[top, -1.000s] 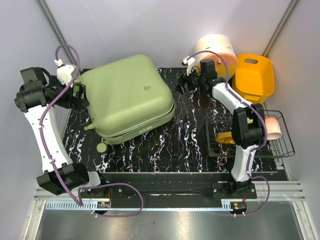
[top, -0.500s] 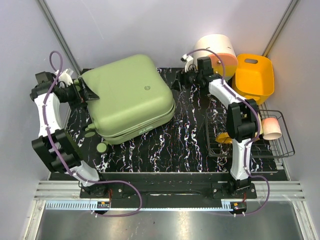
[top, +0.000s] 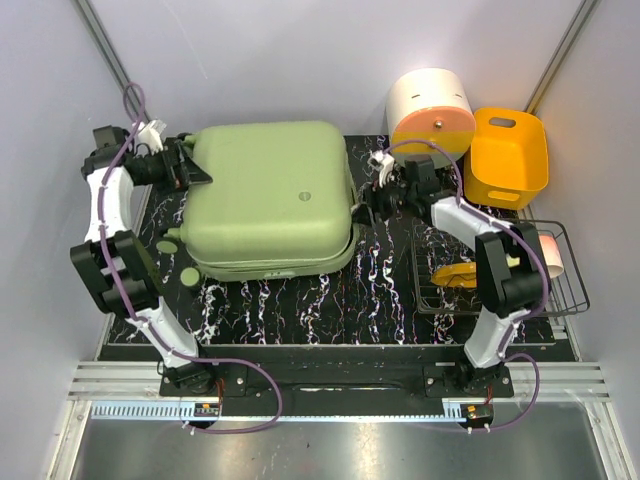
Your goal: Open, take out, and arrange the luggage
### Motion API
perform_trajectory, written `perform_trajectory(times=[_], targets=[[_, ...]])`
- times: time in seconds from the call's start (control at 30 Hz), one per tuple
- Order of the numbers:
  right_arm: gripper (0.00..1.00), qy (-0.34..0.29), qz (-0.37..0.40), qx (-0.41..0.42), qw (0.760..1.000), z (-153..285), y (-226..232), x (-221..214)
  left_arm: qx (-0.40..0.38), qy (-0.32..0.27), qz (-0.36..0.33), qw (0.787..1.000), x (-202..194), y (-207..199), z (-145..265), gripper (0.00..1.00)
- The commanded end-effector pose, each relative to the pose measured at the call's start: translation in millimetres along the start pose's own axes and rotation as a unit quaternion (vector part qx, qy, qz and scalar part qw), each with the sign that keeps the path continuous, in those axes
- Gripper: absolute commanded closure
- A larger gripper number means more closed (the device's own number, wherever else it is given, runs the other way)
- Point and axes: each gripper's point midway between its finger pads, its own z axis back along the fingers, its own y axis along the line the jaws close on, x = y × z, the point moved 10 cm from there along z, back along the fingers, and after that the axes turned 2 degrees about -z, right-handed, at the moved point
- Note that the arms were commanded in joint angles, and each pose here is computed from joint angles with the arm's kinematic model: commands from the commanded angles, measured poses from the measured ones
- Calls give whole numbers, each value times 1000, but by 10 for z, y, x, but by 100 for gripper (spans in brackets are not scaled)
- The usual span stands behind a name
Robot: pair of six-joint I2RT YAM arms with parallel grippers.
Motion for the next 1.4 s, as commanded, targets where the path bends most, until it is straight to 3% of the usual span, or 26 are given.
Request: perform_trajectory(times=[0.0,0.2,0.33,0.47,0.6,0.73,0.93,1.07,1.37], targets=[[22,84,18,184,979,-280,1077,-469,-101,78,-86,988,-42,-449,-676,5],[21,91,41,199,975,-407,1696,-612,-14,44,-149,988,390,-450,-721,1],[20,72,39,183,980,-326,1859,-393,28,-25,-203,978,823,-625,-411,1],[17,59,100,115,987,-113,1847,-245,31,-74,-198,977,940,-777,22,1],[14,37,141,55,988,164,1855,-216,39,-106,-189,976,750,-967,517,1],[14,27,146,21,989,238,1812,-311,52,-84,-166,981,201,-928,686,1],[24,30,27,79,996,117,1941,-351,74,-99,-172,977,-469,-1130,875,1],[22,66,-20,101,992,-125,1974,-515,77,-122,-174,974,-610,-1251,965,1],[18,49,-71,94,992,-509,2051,-727,69,-132,-165,975,-578,-1332,1007,1]])
